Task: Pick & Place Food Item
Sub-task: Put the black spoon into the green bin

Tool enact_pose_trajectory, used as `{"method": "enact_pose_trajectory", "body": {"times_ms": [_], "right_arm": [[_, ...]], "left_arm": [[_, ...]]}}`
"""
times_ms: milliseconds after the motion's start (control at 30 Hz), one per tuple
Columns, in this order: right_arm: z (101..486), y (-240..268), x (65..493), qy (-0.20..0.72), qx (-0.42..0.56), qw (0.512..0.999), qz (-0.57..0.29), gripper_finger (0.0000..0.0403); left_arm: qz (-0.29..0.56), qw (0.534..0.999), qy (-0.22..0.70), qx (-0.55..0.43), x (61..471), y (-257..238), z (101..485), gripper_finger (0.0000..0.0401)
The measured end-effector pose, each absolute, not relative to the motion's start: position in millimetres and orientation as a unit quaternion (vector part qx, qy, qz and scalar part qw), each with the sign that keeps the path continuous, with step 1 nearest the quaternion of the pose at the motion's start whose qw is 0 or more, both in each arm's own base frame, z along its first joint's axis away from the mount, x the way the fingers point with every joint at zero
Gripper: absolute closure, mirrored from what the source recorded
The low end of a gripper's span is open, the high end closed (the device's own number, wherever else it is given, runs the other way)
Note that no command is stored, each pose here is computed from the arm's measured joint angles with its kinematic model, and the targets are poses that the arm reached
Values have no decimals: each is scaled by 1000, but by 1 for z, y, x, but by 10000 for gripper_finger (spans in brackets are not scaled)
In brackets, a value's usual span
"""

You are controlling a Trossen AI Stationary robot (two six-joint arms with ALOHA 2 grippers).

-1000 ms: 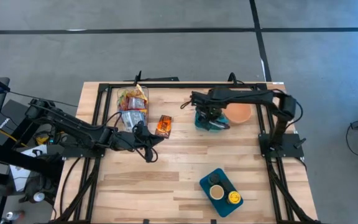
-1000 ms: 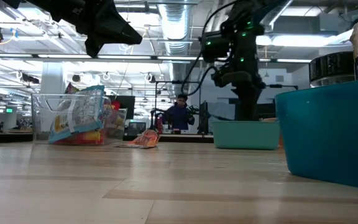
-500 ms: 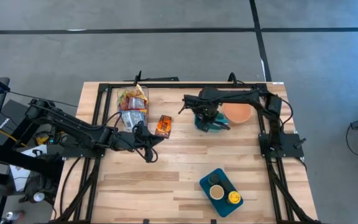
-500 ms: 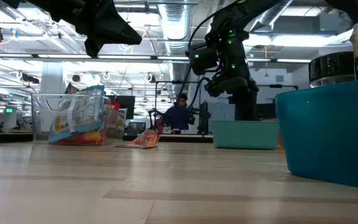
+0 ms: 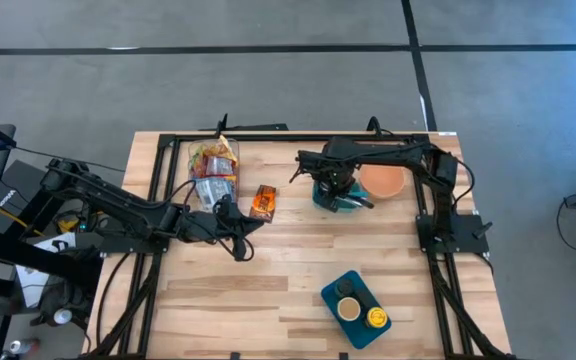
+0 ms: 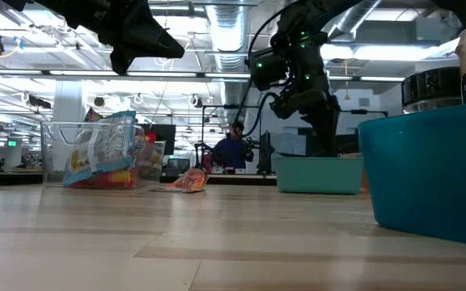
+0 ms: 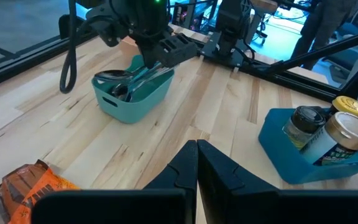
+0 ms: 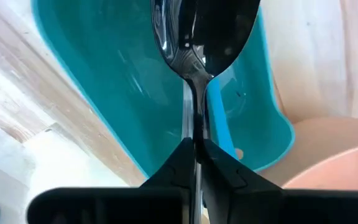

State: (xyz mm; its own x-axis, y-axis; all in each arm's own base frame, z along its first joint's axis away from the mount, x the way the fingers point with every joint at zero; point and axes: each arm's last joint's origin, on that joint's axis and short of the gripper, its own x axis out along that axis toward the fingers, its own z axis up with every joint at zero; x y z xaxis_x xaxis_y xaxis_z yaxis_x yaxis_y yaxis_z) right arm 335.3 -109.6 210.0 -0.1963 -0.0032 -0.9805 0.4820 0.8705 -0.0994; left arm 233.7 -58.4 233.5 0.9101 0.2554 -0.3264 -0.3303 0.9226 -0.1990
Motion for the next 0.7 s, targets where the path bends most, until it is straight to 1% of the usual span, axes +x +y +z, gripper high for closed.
{"method": "enact_pose_trajectory", "body": {"times_ms": [167, 500, 700], "right_arm": [[210, -106, 337, 748, 163, 614, -190, 392], [210, -106, 336, 746, 172, 611, -201, 392], [200, -105, 332, 751, 179, 601, -209, 392]], "left_arm": [[151, 969, 149, -126, 234, -58, 233, 400], [151, 969, 149, -126, 234, -58, 233, 400], [151, 969, 149, -126, 234, -58, 234, 400]]}}
